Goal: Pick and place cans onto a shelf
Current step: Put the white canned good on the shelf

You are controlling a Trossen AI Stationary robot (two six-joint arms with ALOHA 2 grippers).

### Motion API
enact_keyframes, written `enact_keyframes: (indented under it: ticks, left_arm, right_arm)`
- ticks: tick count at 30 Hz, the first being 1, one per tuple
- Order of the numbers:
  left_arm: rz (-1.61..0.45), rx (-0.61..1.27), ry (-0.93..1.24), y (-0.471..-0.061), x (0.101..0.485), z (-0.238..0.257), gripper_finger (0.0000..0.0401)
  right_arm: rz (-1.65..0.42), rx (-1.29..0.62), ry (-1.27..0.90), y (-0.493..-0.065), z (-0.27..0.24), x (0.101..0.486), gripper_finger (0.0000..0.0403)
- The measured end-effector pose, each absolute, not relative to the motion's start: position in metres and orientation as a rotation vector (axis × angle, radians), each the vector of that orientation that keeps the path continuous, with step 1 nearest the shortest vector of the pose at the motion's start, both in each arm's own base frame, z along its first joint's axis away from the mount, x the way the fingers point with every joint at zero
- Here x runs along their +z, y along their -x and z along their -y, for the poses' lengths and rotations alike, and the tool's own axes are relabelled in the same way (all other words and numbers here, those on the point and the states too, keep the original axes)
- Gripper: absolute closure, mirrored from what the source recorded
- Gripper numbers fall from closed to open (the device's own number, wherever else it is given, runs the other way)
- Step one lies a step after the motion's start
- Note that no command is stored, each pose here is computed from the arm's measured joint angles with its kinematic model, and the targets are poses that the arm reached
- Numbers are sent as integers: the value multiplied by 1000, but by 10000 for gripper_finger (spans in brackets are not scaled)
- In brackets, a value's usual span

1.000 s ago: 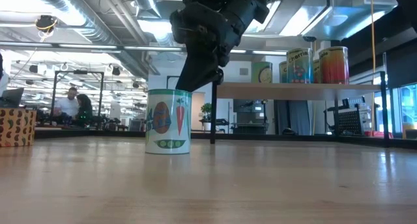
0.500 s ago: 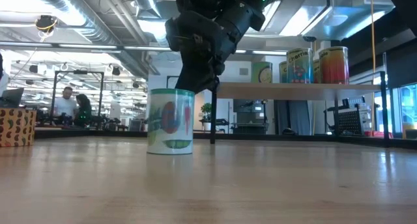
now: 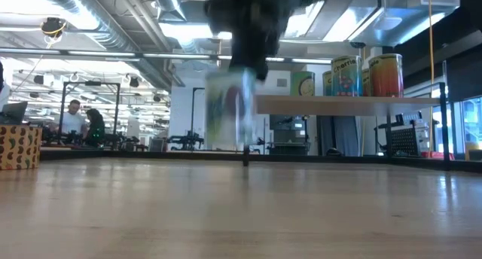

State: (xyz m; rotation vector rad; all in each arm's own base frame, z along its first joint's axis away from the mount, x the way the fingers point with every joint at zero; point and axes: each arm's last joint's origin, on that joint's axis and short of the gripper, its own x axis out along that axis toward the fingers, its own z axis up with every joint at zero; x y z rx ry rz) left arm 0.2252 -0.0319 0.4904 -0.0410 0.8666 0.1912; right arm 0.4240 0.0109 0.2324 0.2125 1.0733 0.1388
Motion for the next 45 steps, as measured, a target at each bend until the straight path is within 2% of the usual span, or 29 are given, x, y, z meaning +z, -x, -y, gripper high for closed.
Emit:
enact_keyframes:
  ticks: [8,16,22,30,37,45]
  left_arm:
    - [-867,191,41,-225,490,32,356]
    - [-867,191,40,-225,490,32,356]
    - [-871,169,-6,-225,490,32,356]
    - [-871,167,-9,-225,490,32,356]
    - [-875,148,-50,-225,490,32,356]
    - [-875,146,-55,-225,490,32,356]
  right_arm:
    - [-1080,182,-75,-411,-10,320,399]
    - [-1168,94,40,-385,5,369,400]
    - [-1236,-25,63,-371,34,379,400]
    - [-1241,-78,38,-356,77,388,400]
    - [-1161,-80,-96,-332,124,401,400]
    - [-1136,-104,-178,-317,170,391,400]
